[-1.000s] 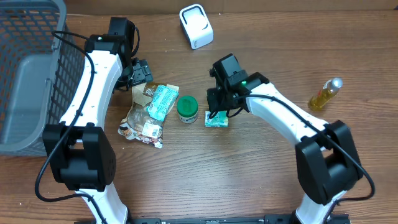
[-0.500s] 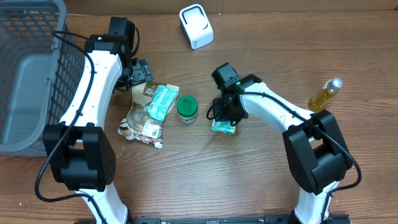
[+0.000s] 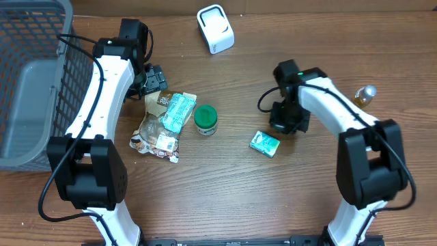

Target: Scan the item barcode

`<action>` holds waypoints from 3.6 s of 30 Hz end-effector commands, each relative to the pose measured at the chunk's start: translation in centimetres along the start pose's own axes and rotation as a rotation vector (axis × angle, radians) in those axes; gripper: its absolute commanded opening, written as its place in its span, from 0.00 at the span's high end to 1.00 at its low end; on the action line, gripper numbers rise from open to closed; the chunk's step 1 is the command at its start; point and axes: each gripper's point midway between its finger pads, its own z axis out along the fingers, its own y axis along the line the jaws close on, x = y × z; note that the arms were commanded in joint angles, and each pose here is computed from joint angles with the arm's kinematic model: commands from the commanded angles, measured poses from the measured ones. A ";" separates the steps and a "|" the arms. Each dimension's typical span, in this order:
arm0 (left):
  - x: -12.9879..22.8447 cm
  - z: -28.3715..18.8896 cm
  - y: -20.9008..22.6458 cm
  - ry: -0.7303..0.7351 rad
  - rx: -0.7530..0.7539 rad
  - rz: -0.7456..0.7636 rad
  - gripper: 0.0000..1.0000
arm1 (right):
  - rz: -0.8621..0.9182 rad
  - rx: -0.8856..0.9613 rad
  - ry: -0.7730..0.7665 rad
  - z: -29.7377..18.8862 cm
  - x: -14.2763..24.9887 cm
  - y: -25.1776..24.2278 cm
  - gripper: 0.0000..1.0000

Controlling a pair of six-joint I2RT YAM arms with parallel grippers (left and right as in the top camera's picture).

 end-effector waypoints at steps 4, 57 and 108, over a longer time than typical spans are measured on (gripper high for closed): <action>-0.4 -0.2 0.1 -0.011 -0.008 0.010 0.00 | -0.020 0.022 0.084 -2.4 3.2 -1.1 0.92; -2.3 -0.3 -1.2 -0.086 0.054 -0.050 0.00 | -0.337 -0.356 -0.009 -4.5 1.4 6.7 0.41; 21.7 0.8 -23.8 0.360 0.642 0.447 0.96 | -0.238 -0.437 0.068 -0.8 2.1 4.3 0.65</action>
